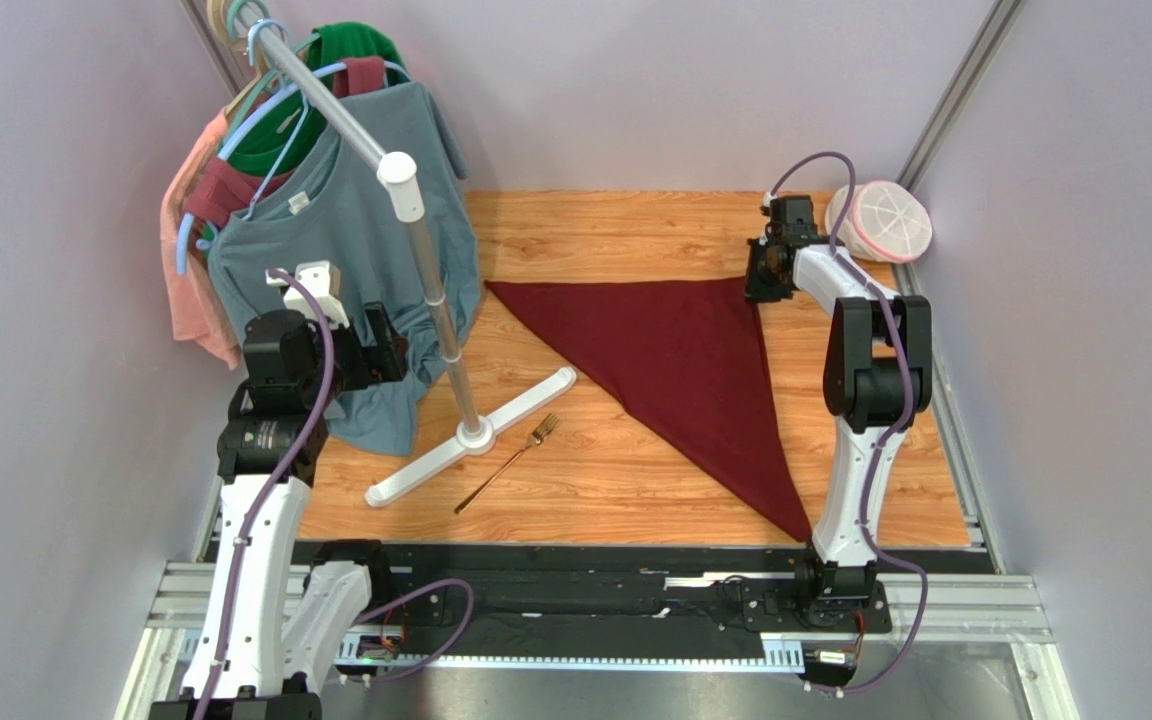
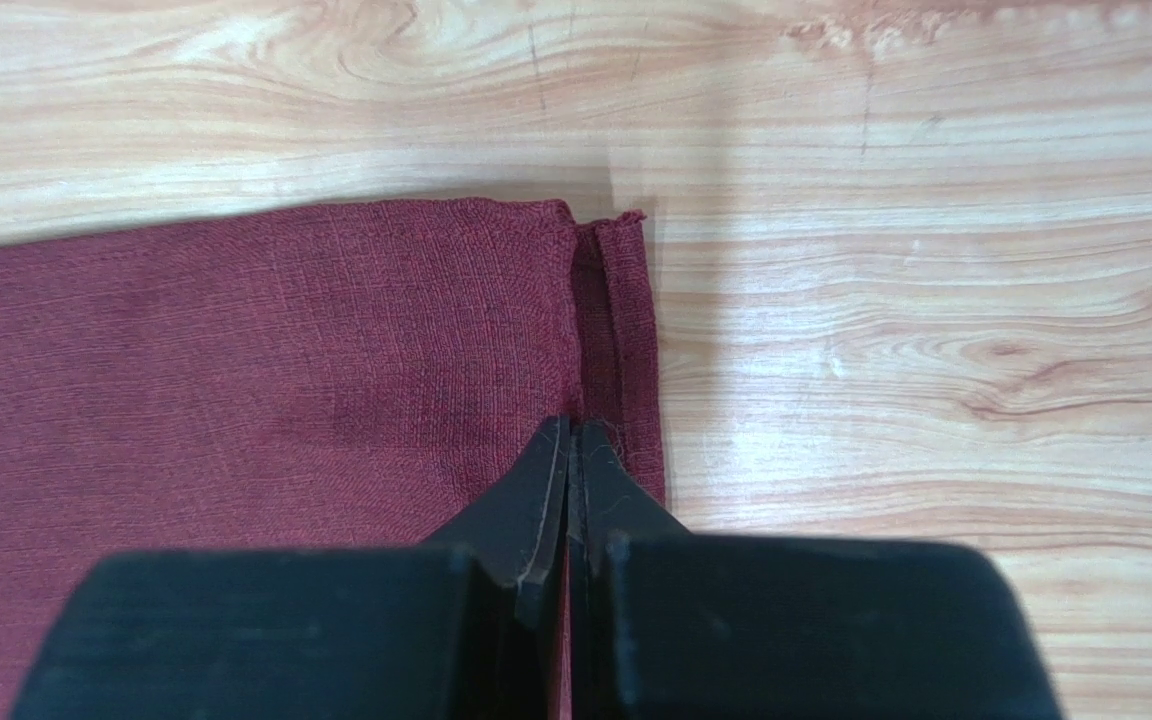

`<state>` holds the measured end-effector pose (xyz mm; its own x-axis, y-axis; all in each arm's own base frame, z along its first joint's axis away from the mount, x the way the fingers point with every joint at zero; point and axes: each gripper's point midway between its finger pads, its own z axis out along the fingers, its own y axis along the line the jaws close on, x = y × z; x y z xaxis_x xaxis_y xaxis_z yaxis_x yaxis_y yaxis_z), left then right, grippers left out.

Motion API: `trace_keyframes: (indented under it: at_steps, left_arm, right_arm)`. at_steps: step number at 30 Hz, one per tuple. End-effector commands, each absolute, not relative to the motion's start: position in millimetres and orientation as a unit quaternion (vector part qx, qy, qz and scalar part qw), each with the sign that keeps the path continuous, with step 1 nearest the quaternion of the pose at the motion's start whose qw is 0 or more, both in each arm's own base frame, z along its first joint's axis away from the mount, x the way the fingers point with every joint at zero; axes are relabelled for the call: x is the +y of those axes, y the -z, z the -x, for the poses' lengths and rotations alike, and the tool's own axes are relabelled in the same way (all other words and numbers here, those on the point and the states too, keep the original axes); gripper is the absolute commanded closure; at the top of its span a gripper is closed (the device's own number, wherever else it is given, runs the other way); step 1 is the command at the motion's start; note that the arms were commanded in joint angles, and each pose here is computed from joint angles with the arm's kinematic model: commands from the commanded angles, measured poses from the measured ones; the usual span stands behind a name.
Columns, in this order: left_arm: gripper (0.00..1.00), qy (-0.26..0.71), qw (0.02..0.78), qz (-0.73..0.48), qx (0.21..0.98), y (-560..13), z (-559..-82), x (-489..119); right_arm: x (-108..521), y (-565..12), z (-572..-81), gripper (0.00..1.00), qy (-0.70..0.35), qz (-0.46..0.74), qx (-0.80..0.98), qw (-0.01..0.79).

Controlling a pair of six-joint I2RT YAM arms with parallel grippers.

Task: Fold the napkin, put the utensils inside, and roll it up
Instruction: Fold the napkin

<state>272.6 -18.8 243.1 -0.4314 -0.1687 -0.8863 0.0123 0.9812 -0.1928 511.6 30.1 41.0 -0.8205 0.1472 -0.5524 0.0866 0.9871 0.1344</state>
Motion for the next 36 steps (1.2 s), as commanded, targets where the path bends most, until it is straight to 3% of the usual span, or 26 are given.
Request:
trace_keyframes:
  at_steps: [1, 31, 32, 33, 34, 36]
  left_arm:
    - [0.02, 0.093, 0.556, 0.043, 0.825, -262.0, -273.5, -20.9]
    - [0.02, 0.095, 0.554, 0.042, 0.826, -261.0, -273.6, -21.5]
    - [0.02, 0.094, 0.555, 0.043, 0.826, -260.9, -273.7, -20.8]
    - [0.02, 0.094, 0.555, 0.043, 0.825, -261.3, -273.4, -21.3]
    - [0.02, 0.094, 0.555, 0.043, 0.825, -261.3, -273.5, -20.9]
    - [0.02, 0.095, 0.555, 0.042, 0.825, -261.3, -273.4, -21.5]
  right_arm:
    - [22.5, -81.4, -522.4, 1.00, -0.042, -0.072, 0.934, 0.348]
    - [16.0, -52.1, -530.8, 0.99, -0.038, -0.059, 0.945, 0.321]
    - [15.2, -53.0, -530.7, 0.88, -0.036, -0.060, 0.945, 0.320]
    - [15.9, -60.5, -530.2, 0.61, -0.038, -0.058, 0.943, 0.325]
    - [17.6, -67.3, -529.8, 0.52, -0.043, -0.055, 0.941, 0.332]
    - [19.9, -95.0, -522.8, 0.45, -0.051, -0.050, 0.931, 0.358]
